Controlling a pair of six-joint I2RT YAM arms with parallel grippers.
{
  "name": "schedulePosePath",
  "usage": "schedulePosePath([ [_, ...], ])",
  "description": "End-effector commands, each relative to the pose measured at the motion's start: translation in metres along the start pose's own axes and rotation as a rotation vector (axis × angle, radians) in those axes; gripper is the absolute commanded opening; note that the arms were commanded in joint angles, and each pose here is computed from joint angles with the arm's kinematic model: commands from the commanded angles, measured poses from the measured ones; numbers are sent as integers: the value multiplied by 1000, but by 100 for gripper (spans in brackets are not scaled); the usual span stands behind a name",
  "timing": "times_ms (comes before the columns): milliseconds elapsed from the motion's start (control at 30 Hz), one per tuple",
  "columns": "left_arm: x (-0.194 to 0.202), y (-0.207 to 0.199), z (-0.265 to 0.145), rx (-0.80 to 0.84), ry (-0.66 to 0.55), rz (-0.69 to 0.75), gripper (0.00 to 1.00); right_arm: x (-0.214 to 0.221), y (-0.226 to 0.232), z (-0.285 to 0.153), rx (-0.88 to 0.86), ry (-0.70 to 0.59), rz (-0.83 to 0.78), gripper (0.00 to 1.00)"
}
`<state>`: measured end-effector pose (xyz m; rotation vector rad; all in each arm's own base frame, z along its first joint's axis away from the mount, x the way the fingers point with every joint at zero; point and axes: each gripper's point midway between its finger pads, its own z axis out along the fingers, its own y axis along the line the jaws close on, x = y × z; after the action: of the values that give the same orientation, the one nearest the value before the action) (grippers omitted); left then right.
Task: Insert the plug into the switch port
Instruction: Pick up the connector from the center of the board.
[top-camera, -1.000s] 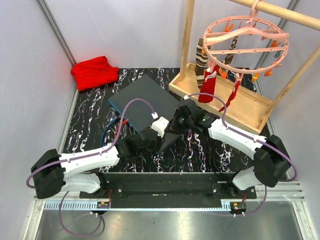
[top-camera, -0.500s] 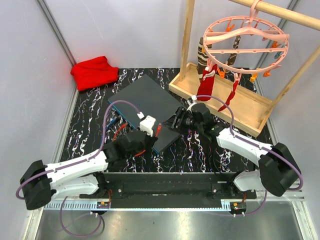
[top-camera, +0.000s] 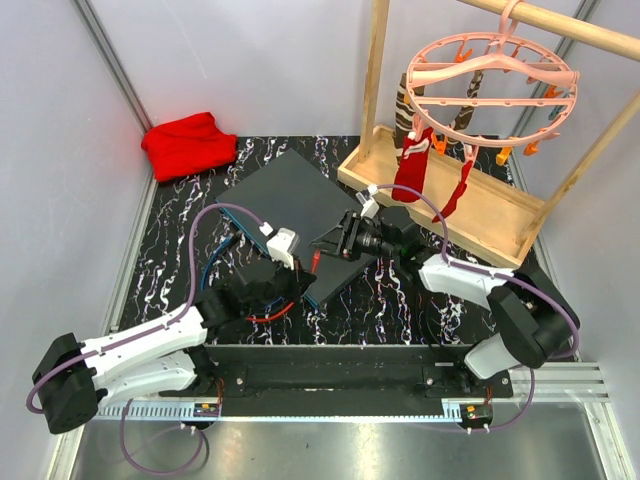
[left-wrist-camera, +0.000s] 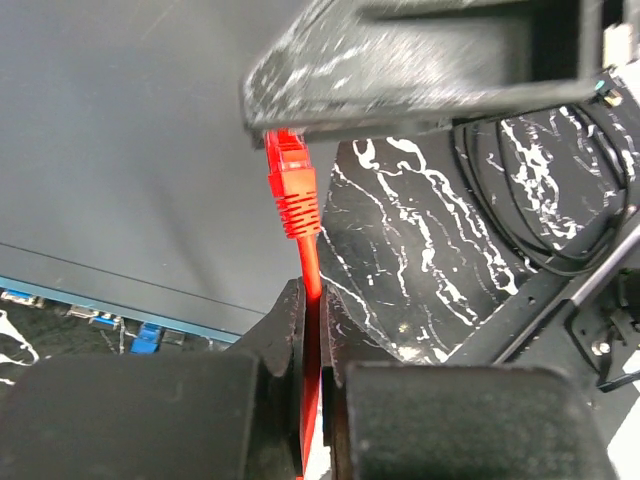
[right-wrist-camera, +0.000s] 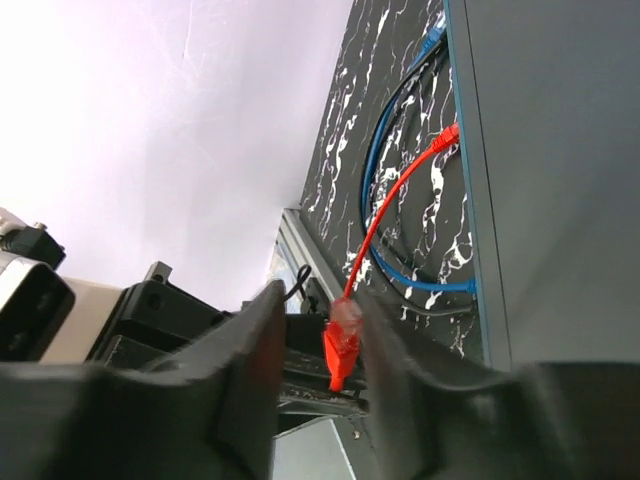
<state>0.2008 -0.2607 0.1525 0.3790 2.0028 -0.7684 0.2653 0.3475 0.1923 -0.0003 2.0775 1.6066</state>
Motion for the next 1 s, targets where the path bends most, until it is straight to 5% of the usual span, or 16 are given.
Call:
schedulePosePath([
  [0,-21,-12,0,55,-75,-46,0,-4,20,1,-90,-1,-34,34],
  [100,-21,-11,1,56,-76,-51,0,-3,19,-1,-81,-7,-37,3],
  [200,-24,-6,1,28,-79,-35,16,-6,16,-4,-44,-22,-46,0],
  [267,-30,-2,0,-2,-92,-8,37,-8,14,-6,-2,-37,-37,0],
  [433,-45,3,2,-49,-107,78,57,-5,8,-4,134,-35,-30,0],
  [600,-54,2,8,-69,-96,129,58,-2,0,-5,227,-47,-17,0],
  [833,-48,2,11,-77,-51,185,40,-3,-5,-7,275,-66,-7,0],
  [967,-42,0,12,-74,-23,205,39,-3,-8,-7,287,-68,-3,0],
])
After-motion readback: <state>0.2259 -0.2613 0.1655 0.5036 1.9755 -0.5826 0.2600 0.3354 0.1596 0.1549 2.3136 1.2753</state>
